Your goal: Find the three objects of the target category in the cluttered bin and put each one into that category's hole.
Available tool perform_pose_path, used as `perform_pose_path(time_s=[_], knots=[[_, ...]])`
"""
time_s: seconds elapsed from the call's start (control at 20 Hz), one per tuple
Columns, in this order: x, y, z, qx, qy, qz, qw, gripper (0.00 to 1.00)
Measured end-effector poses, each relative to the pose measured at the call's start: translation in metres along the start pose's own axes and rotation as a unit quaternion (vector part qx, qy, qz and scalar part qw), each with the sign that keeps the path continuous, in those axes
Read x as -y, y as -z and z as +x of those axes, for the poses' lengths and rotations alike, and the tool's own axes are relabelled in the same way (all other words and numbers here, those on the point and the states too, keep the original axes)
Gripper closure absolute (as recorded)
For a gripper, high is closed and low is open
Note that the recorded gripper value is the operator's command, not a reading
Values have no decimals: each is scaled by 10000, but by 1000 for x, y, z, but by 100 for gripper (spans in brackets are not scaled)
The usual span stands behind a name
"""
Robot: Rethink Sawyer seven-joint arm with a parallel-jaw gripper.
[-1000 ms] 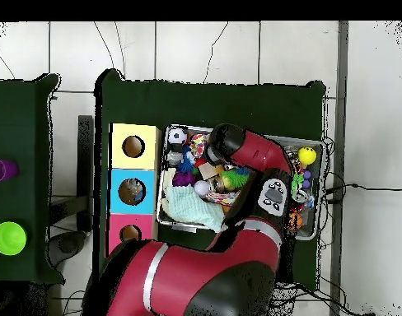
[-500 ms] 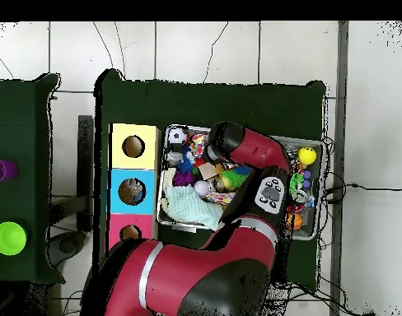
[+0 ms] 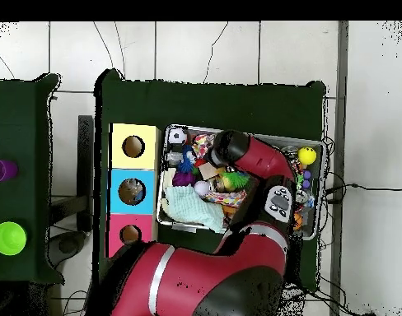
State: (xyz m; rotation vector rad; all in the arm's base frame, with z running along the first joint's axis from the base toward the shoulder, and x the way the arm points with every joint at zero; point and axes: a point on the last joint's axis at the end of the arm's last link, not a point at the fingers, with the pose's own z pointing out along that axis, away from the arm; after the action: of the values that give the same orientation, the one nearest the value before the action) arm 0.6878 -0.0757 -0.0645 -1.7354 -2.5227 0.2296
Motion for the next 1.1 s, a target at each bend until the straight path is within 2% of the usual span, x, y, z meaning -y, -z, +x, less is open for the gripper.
perform_pose_path(time_s=[0.25,0.55,0.85,1.1], knots=[[7,-2,-4,113,-120,-185,9997,0],[14,4,-14,197,-352,-536,9977,0],[35,21,-15,60,-599,-716,9956,0],[63,46,-21,-76,-750,-858,9935,0]])
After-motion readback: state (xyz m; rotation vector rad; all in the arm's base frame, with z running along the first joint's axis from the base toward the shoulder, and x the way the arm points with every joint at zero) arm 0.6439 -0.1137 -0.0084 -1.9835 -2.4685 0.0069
